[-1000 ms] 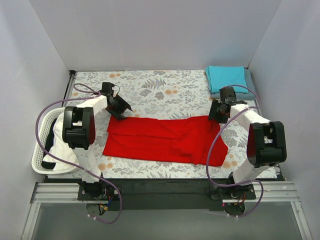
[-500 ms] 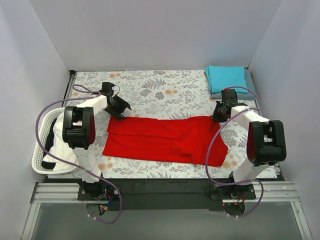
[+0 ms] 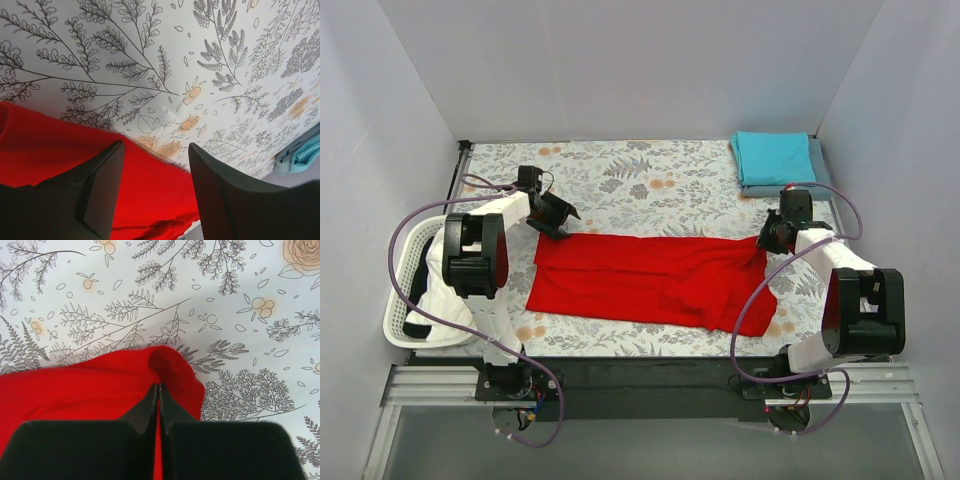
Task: Fold and stack the t-shirts
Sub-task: Fold the tshirt
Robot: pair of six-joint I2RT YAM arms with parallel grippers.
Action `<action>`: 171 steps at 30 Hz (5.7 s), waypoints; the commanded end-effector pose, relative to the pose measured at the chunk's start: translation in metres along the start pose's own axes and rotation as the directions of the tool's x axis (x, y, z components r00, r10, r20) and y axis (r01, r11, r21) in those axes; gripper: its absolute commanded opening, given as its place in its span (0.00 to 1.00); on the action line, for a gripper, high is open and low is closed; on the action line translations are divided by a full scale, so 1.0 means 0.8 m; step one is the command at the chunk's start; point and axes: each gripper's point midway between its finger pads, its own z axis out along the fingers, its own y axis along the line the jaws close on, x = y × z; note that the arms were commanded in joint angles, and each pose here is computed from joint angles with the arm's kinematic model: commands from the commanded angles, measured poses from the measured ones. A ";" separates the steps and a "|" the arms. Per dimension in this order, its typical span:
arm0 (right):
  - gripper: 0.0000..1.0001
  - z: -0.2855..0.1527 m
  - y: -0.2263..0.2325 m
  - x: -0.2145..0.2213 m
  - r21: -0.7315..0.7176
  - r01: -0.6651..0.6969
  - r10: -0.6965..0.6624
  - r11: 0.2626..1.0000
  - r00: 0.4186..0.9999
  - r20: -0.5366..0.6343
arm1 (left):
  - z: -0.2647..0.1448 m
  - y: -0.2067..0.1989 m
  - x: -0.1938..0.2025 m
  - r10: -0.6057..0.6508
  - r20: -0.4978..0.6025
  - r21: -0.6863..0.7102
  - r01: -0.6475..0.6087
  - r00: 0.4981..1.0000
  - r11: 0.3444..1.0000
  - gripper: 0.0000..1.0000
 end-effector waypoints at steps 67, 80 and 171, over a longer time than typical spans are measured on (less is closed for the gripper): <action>0.92 0.133 0.401 -0.100 -0.353 0.680 -0.645 0.643 0.729 0.230 | -0.145 0.101 0.272 0.404 -0.207 0.016 -0.410 0.891 0.912 0.50; 0.95 0.038 0.250 -0.123 -0.166 0.286 -0.276 0.944 0.958 0.081 | -0.042 -0.142 0.109 0.625 0.194 0.133 -0.651 0.756 0.747 0.53; 0.62 -0.152 0.181 0.314 -0.373 0.367 -0.455 0.852 0.872 -0.181 | -0.143 0.183 0.173 0.296 0.167 -0.152 -0.272 0.940 0.950 0.47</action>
